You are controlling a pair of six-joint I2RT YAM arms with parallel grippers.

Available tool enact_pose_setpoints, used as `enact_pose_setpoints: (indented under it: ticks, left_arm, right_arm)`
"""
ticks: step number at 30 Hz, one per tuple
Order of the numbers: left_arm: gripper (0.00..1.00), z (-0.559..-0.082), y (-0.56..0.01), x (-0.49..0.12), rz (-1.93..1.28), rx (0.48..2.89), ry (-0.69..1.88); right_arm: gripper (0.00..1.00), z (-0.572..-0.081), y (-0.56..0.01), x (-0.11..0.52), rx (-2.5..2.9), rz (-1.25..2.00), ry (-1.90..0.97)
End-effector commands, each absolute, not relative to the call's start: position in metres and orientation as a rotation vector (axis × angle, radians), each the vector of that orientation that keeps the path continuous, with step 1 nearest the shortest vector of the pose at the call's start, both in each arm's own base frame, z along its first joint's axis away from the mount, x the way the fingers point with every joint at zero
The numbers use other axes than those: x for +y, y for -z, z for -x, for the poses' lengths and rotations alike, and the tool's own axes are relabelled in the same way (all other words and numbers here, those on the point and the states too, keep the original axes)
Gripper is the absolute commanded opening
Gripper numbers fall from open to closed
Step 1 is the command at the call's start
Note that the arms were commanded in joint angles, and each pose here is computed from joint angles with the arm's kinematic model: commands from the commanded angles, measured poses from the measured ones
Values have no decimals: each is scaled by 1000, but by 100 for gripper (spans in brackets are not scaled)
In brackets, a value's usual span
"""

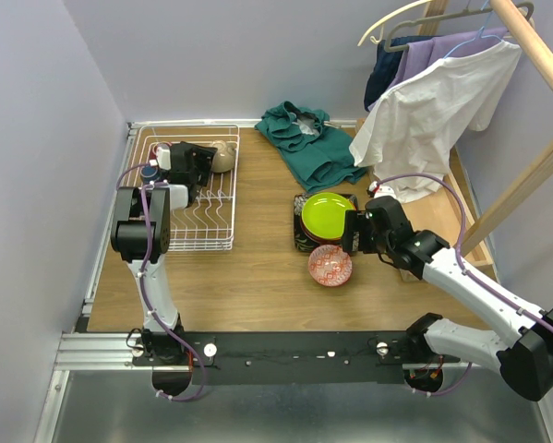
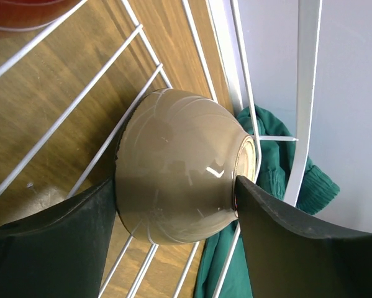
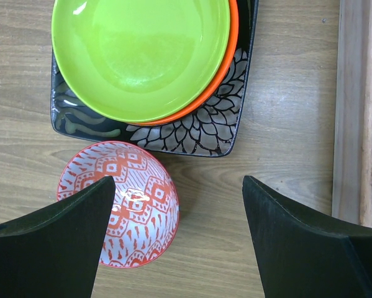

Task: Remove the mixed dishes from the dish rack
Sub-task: Pick up the bowl from the dish rack.

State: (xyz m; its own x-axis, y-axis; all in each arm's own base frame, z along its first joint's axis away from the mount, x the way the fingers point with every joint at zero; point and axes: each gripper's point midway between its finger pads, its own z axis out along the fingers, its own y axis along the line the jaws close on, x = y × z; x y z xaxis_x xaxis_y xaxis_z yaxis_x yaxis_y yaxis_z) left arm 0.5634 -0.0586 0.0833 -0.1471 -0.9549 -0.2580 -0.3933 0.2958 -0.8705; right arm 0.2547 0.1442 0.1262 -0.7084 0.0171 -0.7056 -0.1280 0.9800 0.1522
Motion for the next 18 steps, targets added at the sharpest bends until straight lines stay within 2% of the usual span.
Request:
enact_pose_setpoints:
  ticks: [1, 6, 18]
  left_arm:
    - [66, -563, -93, -54, 1208, 1656, 812]
    - [51, -556, -112, -52, 1173, 1642, 805]
    - [33, -537, -153, -39, 1080, 1642, 709]
  right_arm:
    - [91, -261, -137, 149, 2315, 90, -254]
    - [91, -261, -137, 150, 2313, 103, -263]
    - [91, -258, -140, 155, 2300, 136, -300]
